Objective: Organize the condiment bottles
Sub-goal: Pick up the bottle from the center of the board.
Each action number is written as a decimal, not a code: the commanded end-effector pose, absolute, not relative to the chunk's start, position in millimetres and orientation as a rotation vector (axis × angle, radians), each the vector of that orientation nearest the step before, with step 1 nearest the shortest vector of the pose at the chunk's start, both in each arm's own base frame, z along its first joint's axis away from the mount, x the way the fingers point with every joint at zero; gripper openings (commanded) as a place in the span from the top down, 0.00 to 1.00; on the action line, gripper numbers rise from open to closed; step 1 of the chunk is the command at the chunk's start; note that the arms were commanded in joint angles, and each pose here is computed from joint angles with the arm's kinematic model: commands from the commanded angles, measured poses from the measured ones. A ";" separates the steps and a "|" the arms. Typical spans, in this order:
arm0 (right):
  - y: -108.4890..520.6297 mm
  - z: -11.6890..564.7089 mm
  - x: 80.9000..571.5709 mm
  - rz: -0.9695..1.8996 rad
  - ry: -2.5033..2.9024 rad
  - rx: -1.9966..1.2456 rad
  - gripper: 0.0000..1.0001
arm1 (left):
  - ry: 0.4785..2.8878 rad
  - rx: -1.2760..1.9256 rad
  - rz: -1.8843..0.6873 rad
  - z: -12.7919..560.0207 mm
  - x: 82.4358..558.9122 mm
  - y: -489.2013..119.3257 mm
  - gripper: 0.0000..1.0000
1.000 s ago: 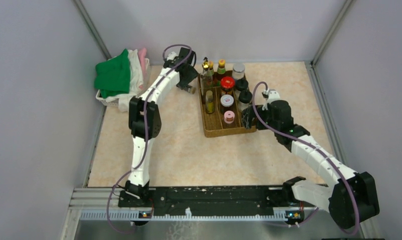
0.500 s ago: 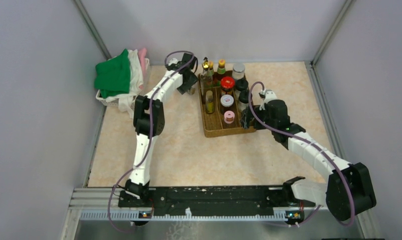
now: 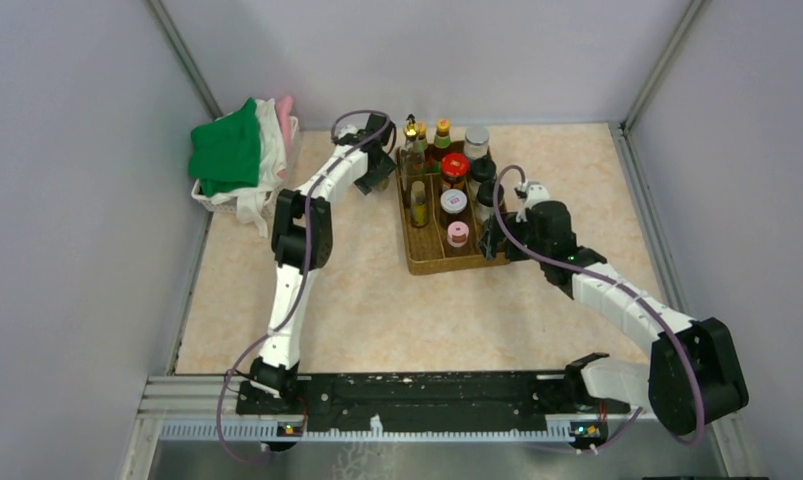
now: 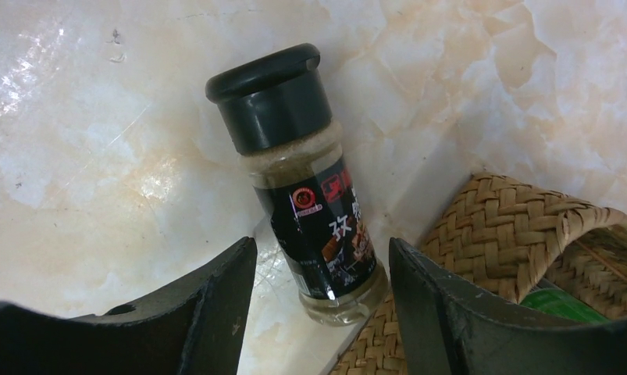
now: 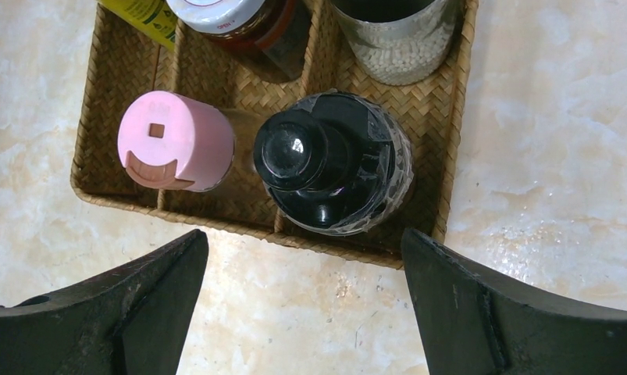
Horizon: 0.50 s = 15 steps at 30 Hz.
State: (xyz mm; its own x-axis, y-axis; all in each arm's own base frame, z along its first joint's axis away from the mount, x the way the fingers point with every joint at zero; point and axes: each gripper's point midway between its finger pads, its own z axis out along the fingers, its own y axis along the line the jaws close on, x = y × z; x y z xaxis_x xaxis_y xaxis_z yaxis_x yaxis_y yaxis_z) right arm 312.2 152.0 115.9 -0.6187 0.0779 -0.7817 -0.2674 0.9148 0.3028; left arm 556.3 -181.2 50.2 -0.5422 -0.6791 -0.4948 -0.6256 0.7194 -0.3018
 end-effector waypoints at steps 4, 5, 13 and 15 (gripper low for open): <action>156.0 115.4 320.2 0.523 2.157 -0.135 0.07 | 2.249 -1.138 -0.161 56.9 566.4 -174.1 0.31; 156.9 115.0 320.2 0.527 2.157 -0.137 0.08 | 2.251 -1.140 -0.164 56.1 566.8 -173.9 0.32; 158.9 109.9 321.2 0.535 2.167 -0.140 0.08 | 2.241 -1.156 -0.175 49.9 572.5 -168.8 0.34; 159.2 109.2 321.3 0.535 2.169 -0.140 0.08 | 2.242 -1.161 -0.179 47.9 573.8 -167.7 0.35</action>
